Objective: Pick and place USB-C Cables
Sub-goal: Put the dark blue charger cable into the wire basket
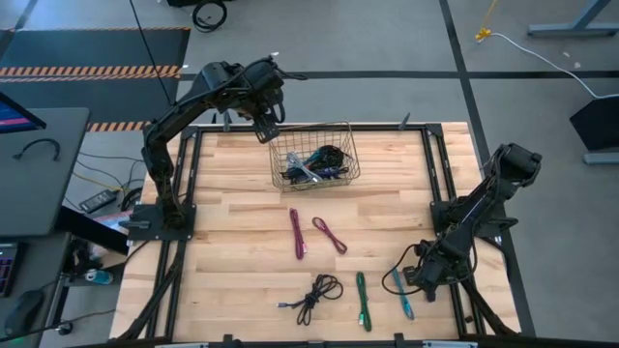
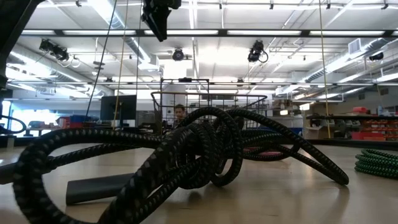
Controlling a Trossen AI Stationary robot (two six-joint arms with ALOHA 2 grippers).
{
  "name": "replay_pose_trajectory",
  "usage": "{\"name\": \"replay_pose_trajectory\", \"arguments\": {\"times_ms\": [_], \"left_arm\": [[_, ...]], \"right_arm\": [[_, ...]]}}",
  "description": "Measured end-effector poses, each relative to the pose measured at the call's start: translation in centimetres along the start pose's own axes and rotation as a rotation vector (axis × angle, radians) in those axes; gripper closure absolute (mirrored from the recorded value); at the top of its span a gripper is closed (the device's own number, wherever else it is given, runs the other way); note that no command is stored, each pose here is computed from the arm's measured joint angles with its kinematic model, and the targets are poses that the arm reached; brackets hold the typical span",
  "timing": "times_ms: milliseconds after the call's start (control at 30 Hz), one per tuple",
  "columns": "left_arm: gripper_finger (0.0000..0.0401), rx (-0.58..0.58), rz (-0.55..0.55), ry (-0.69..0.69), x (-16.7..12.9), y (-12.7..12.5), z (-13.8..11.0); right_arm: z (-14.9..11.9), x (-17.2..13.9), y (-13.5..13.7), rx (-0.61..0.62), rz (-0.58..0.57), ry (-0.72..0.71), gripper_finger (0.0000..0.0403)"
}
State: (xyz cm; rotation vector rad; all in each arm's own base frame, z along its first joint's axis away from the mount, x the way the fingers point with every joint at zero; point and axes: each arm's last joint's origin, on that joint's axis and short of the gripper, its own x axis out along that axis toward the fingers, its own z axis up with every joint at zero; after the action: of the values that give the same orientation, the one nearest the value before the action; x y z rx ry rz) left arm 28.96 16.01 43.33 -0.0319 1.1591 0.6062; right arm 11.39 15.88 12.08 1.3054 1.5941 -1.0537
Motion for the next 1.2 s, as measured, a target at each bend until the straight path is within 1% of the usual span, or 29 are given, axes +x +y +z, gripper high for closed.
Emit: {"name": "replay_pose_trajectory", "arguments": {"times_ms": [167,233,300,367,400,433,467,600,700,767,900,1000,1133,1200], "left_arm": [[0.0202,-0.020,0.000,0.000,0.0,0.0,0.0],[0.0202,-0.022,0.000,0.000,0.0,0.0,0.0],[0.0202,-0.030,0.000,0.000,0.0,0.0,0.0],[0.0202,-0.040,0.000,0.000,0.0,0.0,0.0],[0.0202,-0.043,0.000,0.000,0.0,0.0,0.0],[0.0202,-0.044,0.000,0.000,0.0,0.0,0.0],[0.0202,-0.044,0.000,0.000,0.0,0.0,0.0],[0.0202,-0.044,0.000,0.001,0.0,0.0,0.0],[0.0202,-0.045,0.000,0.002,0.0,0.0,0.0],[0.0202,-0.052,0.000,0.002,0.0,0.0,0.0],[0.0202,-0.063,-0.004,0.001,0.0,-0.2,0.0],[0.0202,-0.056,-0.021,-0.003,-0.1,-0.6,0.1],[0.0202,-0.056,-0.078,-0.010,-0.3,-1.3,0.1],[0.0202,-0.053,-0.106,-0.013,-0.4,-1.8,0.2]], "right_arm": [[0.3,0.2,-0.1,0.001,-0.005,-0.006,0.0231],[0.3,0.2,-0.1,-0.007,0.001,-0.002,0.0243],[0.2,0.2,0.1,-0.022,0.015,0.009,0.0272],[0.0,0.2,0.2,-0.043,0.030,0.022,0.0322],[0.0,0.2,0.3,-0.052,0.034,0.026,0.0353],[0.0,0.2,0.3,-0.059,0.037,0.027,0.0374],[-0.1,0.2,0.3,-0.064,0.041,0.026,0.0383],[-0.3,-0.1,0.5,-0.085,0.060,0.010,0.0385],[-0.8,-1.1,1.1,-0.103,0.145,-0.064,0.0385],[-1.0,-2.3,1.9,-0.088,0.239,-0.130,0.0385],[-1.0,-5.2,3.6,-0.072,0.511,-0.321,0.0385],[-0.7,-7.9,4.8,-0.101,0.655,-0.476,0.0385],[-0.1,-11.8,6.1,-0.195,0.719,-0.618,0.0385],[0.3,-13.8,6.6,-0.261,0.717,-0.684,0.0385]]}}
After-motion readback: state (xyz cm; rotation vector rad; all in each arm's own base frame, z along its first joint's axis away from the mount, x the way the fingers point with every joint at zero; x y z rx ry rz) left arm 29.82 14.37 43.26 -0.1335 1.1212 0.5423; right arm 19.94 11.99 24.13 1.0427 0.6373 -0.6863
